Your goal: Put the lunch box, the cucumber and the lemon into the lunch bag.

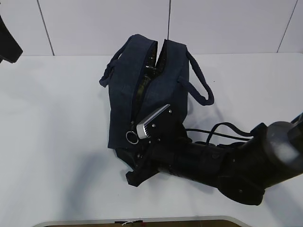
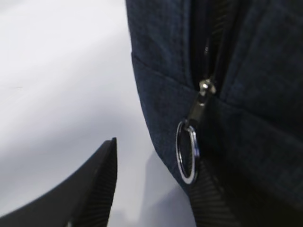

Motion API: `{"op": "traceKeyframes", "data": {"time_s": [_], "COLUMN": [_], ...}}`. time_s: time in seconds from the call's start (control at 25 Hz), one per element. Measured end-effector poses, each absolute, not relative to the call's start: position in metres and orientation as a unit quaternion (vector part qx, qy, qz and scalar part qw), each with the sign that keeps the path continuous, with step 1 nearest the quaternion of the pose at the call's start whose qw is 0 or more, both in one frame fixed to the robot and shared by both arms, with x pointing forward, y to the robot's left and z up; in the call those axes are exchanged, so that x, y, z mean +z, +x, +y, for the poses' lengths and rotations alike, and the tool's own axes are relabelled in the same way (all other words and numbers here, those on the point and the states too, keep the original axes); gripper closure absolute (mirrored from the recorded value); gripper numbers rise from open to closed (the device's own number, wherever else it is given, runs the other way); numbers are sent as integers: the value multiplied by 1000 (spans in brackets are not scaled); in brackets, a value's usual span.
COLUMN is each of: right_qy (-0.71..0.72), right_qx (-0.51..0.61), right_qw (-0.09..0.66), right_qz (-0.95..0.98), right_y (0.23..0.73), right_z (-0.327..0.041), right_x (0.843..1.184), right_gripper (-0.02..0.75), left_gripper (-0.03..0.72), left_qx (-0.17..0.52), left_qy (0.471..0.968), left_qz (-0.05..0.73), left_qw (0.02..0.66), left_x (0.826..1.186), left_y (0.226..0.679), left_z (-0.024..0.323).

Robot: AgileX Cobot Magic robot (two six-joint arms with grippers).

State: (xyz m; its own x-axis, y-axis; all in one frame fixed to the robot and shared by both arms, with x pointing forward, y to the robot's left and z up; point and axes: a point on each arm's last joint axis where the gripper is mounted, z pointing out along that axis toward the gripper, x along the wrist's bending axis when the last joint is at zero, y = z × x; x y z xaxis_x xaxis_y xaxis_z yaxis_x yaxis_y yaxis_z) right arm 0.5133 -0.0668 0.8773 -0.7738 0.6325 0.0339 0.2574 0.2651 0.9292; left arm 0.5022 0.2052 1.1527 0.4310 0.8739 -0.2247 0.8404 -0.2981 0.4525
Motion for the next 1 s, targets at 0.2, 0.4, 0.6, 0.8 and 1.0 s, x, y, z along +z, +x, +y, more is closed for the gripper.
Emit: {"op": "traceKeyframes", "data": {"time_s": [0.2,0.4,0.6,0.8,1.0], "right_qy": [295,310,314,315,315], "right_qx": [548,550,550,550,550], "right_qw": [181,186,186,187,187], "right_qz": [762,753,751,750,750], "right_y": [515,517,517,518,518], "right_z": [-67,-68,-68,-68,-68], "right_x": [879,880,880,880,880], "right_gripper": [353,355,442,499,505], "left_gripper": [446,446,446,446,446], "left_qx": [32,32,32,32,31], "left_qy": [805,805,805,805,804], "left_qz": [532,532,532,532,532], "left_qw": [260,260,260,260,262], "left_x": [1153,1153,1153,1153,1153], "left_y": [502,502,502,502,502], "left_z": [205,205,205,205,205]}}
